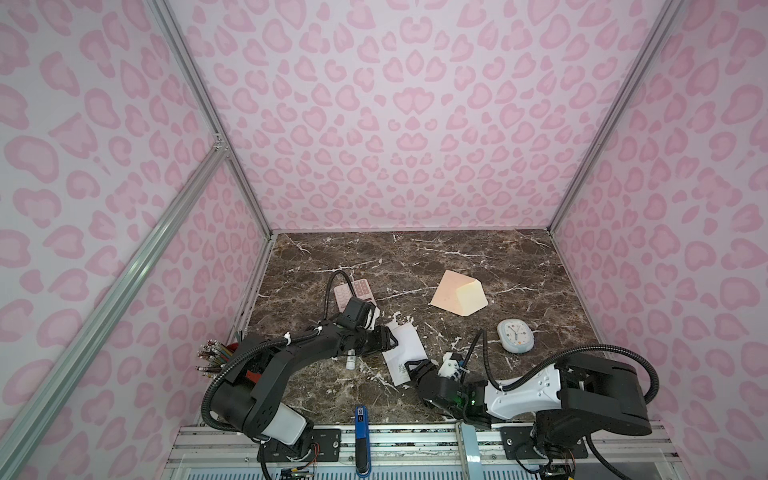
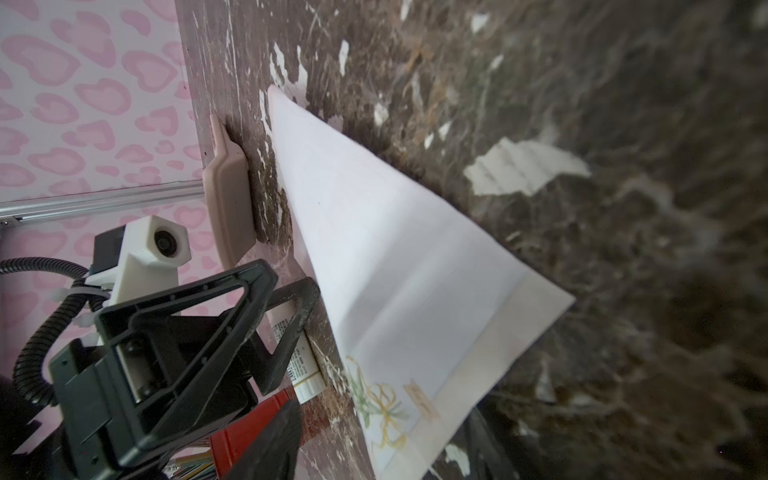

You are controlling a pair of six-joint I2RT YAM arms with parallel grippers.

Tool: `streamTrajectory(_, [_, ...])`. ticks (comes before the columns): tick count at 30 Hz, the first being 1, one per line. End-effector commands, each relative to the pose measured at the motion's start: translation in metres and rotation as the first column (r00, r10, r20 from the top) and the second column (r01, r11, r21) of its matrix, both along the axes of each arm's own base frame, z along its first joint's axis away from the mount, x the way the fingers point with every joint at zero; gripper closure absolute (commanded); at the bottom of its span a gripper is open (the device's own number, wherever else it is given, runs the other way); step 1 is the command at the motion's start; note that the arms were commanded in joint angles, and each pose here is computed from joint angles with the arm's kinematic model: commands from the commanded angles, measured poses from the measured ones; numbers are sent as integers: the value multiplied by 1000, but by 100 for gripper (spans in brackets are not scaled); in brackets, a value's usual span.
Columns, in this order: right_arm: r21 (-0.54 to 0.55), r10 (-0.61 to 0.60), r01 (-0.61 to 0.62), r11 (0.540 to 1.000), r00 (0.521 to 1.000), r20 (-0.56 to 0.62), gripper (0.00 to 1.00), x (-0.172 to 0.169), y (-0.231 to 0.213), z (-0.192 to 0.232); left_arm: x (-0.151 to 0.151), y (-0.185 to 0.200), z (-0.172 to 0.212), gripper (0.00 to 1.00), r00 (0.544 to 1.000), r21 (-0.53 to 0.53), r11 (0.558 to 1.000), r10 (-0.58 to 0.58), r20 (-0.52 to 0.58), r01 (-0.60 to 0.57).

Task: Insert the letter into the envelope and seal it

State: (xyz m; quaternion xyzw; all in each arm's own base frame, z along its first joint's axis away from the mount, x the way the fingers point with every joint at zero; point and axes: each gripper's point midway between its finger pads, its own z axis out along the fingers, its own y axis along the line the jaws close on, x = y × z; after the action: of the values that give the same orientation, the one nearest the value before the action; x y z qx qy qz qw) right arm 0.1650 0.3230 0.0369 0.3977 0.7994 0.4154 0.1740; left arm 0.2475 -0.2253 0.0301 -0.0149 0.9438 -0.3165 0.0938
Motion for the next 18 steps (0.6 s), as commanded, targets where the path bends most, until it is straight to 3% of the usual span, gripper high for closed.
streamTrajectory(1, [10,-31,31,999,1000,0,35,2,-4,-5,-10,12,-14,38,999,69,998,10,-48,-6])
streamTrajectory(9, [137,-97,94,986,995,15,34,5,-4,2,-10,11,-14,38,999,65,998,9,-44,-6])
streamTrajectory(18, [160,-163,152,975,985,59,23,9,-16,16,-9,11,-14,38,999,63,998,9,-43,-6])
